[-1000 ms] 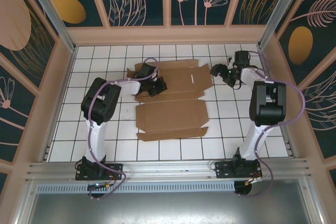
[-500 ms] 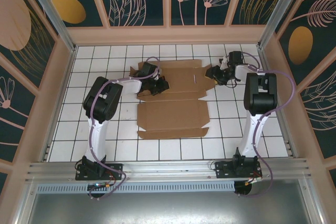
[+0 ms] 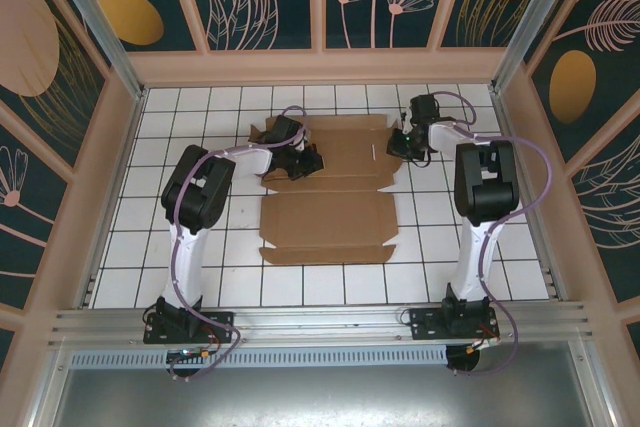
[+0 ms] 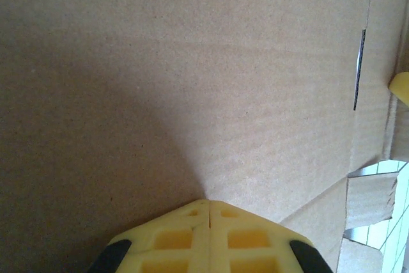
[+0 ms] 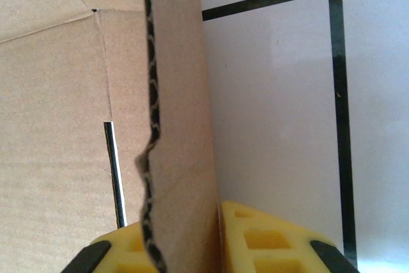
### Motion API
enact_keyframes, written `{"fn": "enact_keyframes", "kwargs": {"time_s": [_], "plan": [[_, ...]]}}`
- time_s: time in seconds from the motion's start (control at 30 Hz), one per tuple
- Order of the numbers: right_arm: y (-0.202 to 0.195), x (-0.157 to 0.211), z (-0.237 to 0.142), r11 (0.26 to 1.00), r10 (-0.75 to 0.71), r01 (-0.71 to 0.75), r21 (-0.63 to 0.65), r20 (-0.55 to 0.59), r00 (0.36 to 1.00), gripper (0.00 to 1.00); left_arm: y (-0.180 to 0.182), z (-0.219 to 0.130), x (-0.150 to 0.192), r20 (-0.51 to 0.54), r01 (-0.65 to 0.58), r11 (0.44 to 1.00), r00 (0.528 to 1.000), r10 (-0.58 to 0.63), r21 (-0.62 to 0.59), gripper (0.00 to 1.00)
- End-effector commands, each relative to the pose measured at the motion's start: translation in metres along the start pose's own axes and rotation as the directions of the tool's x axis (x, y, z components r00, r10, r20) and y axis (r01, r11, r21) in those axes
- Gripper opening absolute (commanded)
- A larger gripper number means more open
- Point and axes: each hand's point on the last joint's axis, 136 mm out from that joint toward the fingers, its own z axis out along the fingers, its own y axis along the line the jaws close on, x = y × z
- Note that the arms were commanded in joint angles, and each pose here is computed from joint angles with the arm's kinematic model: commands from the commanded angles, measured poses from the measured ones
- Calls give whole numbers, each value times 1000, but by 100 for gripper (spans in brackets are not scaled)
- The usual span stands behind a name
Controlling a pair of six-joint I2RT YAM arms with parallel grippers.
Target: Fold the paper box
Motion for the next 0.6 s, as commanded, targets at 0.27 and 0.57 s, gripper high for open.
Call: {"fn": "enact_keyframes", "kwargs": {"time_s": [0.27, 0.57], "plan": [[-7, -53, -77, 990, -7, -25, 136, 229, 973, 67, 4, -17, -13, 14, -28, 988, 999, 30, -150, 9], [44, -107, -73, 997, 23, -2, -79, 267, 964, 62, -50, 8, -91, 125, -24, 998, 992, 31, -51, 17]]}}
